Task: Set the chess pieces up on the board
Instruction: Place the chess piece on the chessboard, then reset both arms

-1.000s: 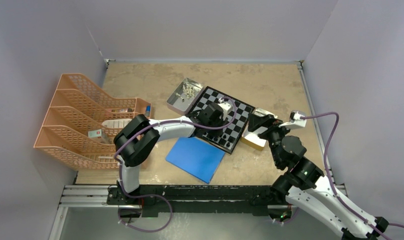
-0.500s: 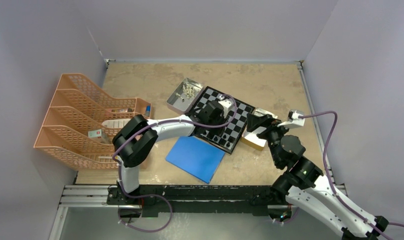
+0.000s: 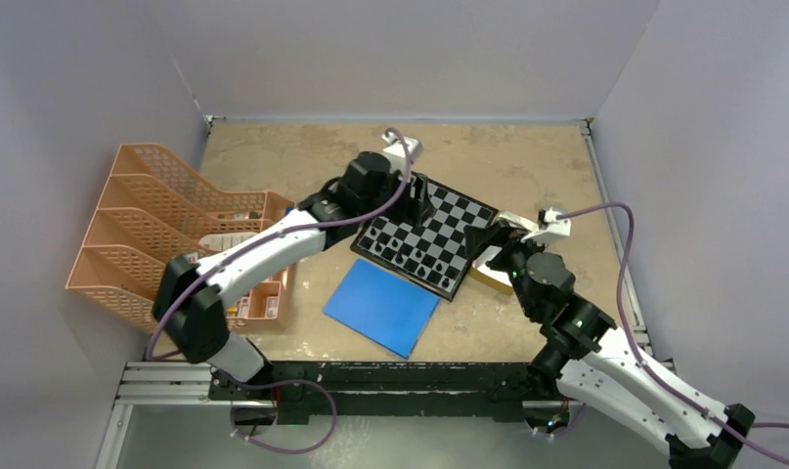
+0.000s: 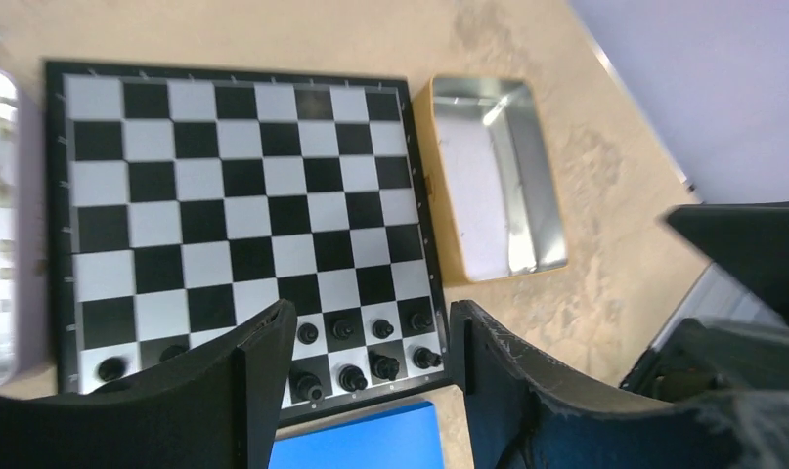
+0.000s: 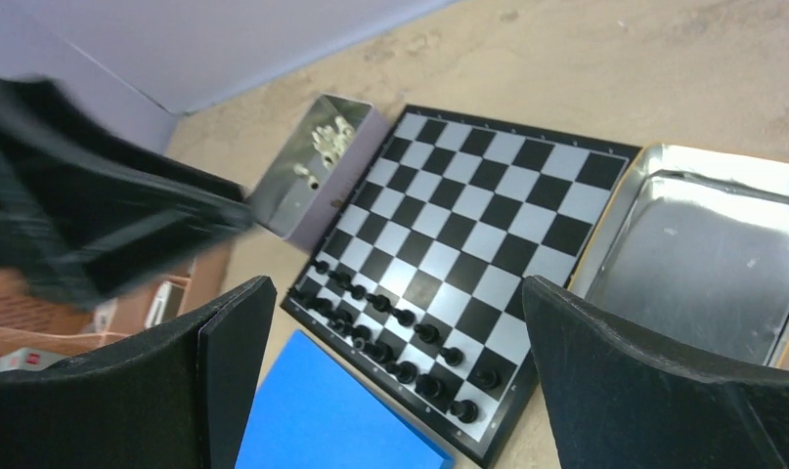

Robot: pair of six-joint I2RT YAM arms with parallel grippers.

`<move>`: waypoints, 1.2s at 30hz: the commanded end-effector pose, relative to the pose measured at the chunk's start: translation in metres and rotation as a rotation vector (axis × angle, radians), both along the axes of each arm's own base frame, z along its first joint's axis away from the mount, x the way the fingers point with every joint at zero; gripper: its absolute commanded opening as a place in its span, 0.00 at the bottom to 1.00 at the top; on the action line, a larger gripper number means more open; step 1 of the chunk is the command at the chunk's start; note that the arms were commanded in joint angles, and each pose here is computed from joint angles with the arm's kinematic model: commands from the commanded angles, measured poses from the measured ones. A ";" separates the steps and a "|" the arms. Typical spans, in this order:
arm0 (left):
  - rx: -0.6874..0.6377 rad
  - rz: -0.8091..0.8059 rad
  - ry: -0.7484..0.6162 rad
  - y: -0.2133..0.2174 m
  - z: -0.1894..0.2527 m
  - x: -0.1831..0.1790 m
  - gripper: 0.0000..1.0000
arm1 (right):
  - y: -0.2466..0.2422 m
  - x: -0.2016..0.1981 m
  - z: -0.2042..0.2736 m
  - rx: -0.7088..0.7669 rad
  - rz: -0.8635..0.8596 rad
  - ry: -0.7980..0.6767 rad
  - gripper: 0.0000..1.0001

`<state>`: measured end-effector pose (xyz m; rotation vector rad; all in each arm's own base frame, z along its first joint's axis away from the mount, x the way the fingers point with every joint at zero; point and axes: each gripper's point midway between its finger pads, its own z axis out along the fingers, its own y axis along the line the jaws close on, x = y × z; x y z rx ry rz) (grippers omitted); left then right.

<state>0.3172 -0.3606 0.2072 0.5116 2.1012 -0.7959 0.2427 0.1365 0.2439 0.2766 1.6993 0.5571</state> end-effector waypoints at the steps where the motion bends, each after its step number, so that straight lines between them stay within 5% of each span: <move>1: -0.112 0.028 -0.092 0.028 0.076 -0.020 0.60 | 0.001 0.010 0.020 0.046 -0.058 0.015 0.99; 6: -0.162 0.059 -0.116 0.074 0.104 -0.063 0.63 | 0.015 0.015 0.022 0.038 -0.021 0.033 0.99; 16: -0.274 0.035 -0.025 0.121 0.076 -0.137 0.69 | 0.024 0.015 0.033 0.012 0.035 0.007 0.99; 23: -0.256 0.064 -0.028 0.137 0.049 -0.145 0.71 | 0.011 0.012 0.045 0.004 0.005 -0.037 0.99; 36: -0.308 0.012 -0.111 0.139 0.067 -0.154 0.71 | 0.015 0.006 0.049 0.049 0.039 -0.059 0.99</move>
